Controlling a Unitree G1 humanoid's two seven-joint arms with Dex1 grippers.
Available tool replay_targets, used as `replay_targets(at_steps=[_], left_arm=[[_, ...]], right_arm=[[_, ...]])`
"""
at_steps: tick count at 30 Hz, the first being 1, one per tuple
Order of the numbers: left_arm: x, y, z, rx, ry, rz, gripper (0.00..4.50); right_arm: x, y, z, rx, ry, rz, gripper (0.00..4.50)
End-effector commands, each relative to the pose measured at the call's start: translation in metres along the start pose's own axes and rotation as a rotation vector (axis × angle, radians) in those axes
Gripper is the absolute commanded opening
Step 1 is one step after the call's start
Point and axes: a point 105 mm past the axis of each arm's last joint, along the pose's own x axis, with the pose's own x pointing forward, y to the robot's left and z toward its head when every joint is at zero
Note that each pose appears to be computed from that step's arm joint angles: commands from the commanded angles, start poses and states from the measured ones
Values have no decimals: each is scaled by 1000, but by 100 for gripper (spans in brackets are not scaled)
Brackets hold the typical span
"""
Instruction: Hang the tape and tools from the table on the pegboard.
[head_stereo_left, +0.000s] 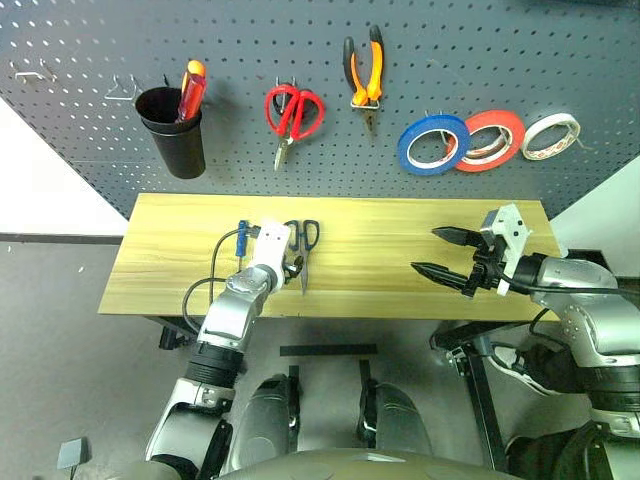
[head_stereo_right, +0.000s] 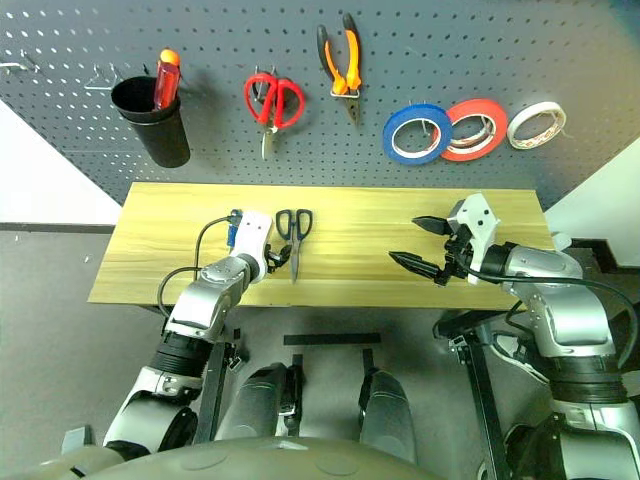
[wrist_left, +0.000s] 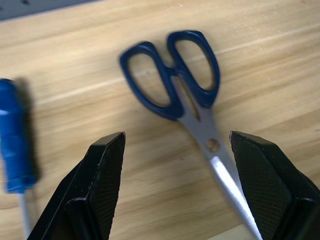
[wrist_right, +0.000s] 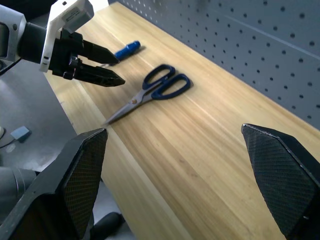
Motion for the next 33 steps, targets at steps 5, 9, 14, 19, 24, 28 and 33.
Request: replay_targets(at_steps=[5, 9, 14, 19, 24, 28, 33], left_arm=[[2, -6, 6, 27, 24, 107, 348], [3, -11, 5, 24, 42, 135, 348], [6, -24, 4, -2, 89, 142, 348], [9, -36, 6, -22, 105, 138, 348], [11, -43, 11, -7, 97, 139, 348], [11, -42, 14, -4, 80, 170, 348], [17, -47, 16, -12, 83, 191, 348]], right_arm=[[-15, -6, 13, -66, -4, -33, 449], [-17, -7, 11, -68, 8, -33, 449], [-18, -10, 11, -73, 19, -38, 449], [-21, -13, 11, -75, 32, -34, 449], [-21, -12, 11, -57, 42, 6, 449], [-18, -10, 11, -57, 41, 27, 449], [-16, -13, 13, -65, 42, 30, 449]])
